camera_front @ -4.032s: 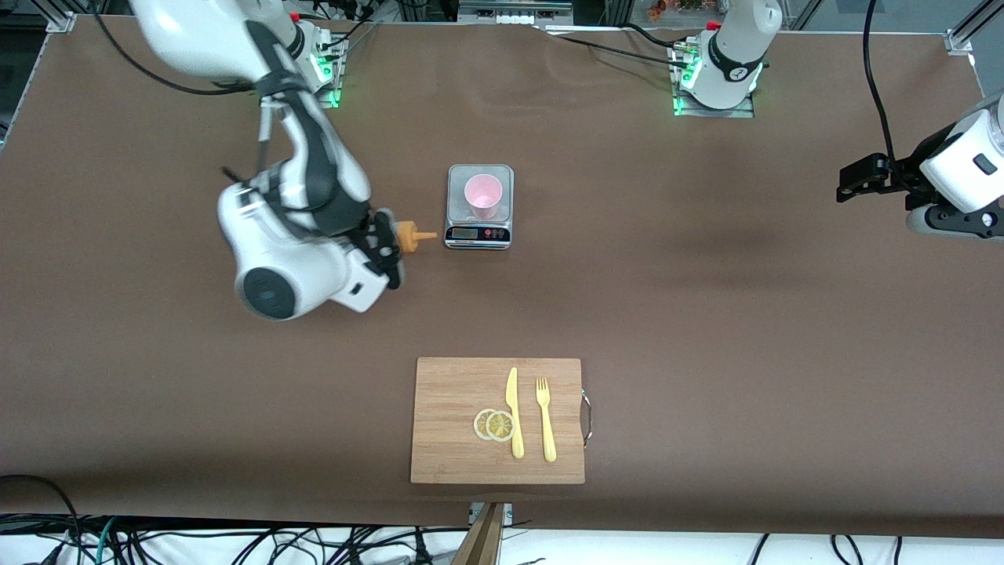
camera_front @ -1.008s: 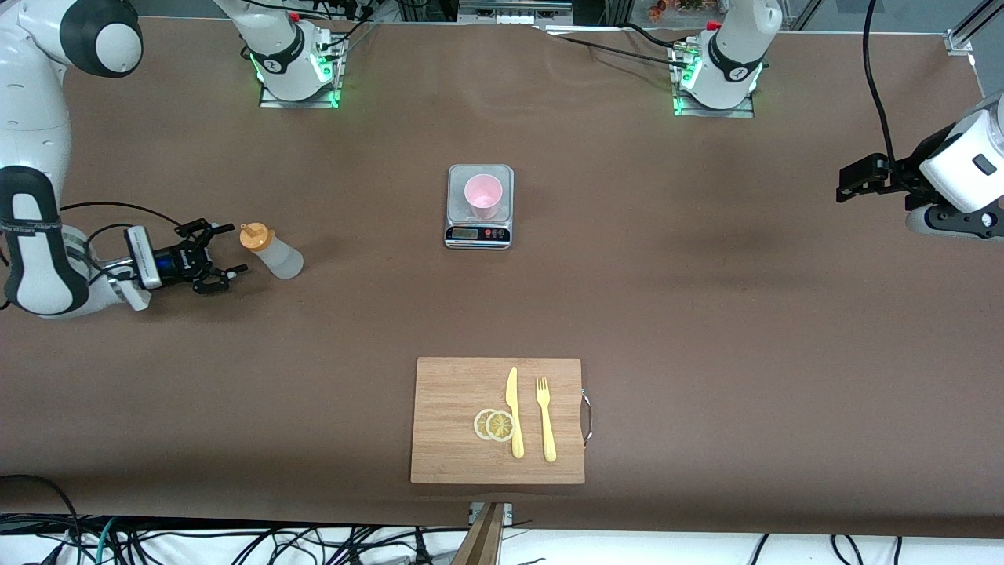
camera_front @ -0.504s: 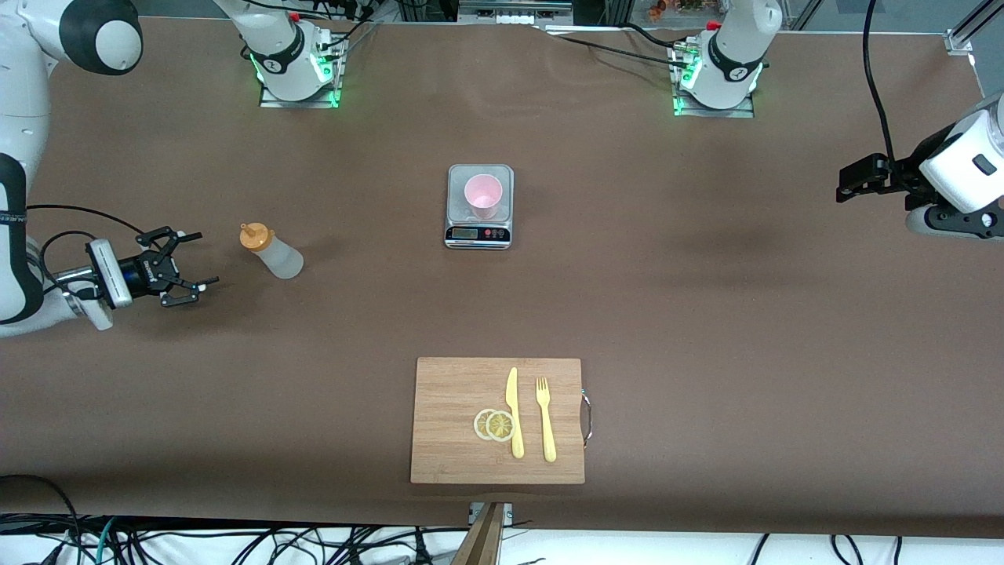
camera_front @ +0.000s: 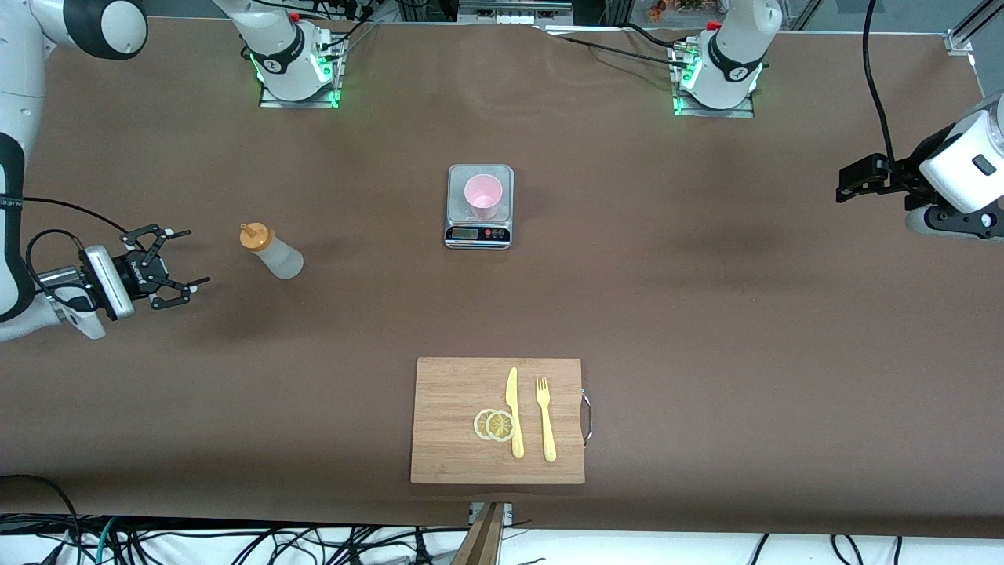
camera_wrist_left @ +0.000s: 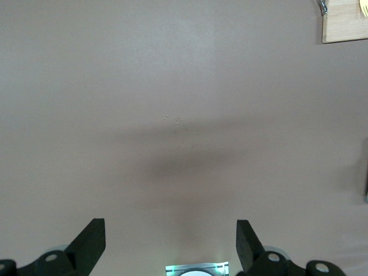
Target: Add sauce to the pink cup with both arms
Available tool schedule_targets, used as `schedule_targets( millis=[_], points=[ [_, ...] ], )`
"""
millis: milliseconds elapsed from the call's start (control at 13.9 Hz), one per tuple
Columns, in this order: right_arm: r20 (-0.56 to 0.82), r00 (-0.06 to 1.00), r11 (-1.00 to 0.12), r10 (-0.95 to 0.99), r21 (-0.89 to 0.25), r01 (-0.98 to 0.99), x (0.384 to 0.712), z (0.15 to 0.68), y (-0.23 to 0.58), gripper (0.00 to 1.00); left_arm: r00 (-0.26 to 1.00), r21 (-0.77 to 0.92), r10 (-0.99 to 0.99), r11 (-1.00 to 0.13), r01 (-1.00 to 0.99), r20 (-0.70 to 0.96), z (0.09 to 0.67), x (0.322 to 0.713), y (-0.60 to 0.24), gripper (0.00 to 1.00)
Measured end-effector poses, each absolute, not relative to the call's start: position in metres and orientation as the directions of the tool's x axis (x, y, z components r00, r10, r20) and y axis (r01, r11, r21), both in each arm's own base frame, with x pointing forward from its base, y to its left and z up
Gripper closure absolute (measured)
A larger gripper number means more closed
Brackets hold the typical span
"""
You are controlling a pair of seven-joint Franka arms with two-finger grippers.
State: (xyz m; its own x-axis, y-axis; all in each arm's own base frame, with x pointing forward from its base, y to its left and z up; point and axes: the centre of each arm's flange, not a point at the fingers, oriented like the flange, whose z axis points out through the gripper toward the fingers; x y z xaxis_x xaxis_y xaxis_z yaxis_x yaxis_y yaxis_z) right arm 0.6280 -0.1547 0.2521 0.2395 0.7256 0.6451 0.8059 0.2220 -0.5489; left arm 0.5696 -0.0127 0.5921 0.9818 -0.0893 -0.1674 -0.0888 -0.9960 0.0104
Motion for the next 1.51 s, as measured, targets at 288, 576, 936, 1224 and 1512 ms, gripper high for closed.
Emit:
schedule_targets(
  millis=[288, 576, 936, 1224, 1512],
  points=[
    [0.414, 0.236, 0.054, 0.879, -0.579, 0.814, 0.645, 0.328, -0.114, 0.0, 0.982, 0.011, -0.09, -0.996, -0.089, -0.168, 0.592, 0.57, -0.013, 0.0],
    [0.17, 0.367, -0.235, 0.914, -0.515, 0.824, 0.63, 0.391, -0.094, 0.0, 0.982, 0.011, -0.091, -0.996, -0.09, -0.168, 0.591, 0.57, -0.013, 0.0],
    [-0.05, 0.527, -0.512, 0.849, -0.326, 0.795, 0.583, 0.46, -0.033, 0.0, 0.981, 0.011, -0.09, -0.996, -0.09, -0.172, 0.589, 0.571, -0.013, 0.0],
    [-0.155, 0.705, -0.722, 0.692, -0.16, 0.673, 0.548, 0.488, 0.017, 0.0, 0.981, 0.011, -0.09, -0.996, -0.09, -0.174, 0.588, 0.571, -0.013, 0.0],
    [-0.168, 0.891, -0.906, 0.421, -0.03, 0.423, 0.54, 0.508, 0.037, 0.0, 0.981, 0.011, -0.09, -0.996, -0.09, -0.174, 0.588, 0.572, -0.013, 0.0]
  ],
)
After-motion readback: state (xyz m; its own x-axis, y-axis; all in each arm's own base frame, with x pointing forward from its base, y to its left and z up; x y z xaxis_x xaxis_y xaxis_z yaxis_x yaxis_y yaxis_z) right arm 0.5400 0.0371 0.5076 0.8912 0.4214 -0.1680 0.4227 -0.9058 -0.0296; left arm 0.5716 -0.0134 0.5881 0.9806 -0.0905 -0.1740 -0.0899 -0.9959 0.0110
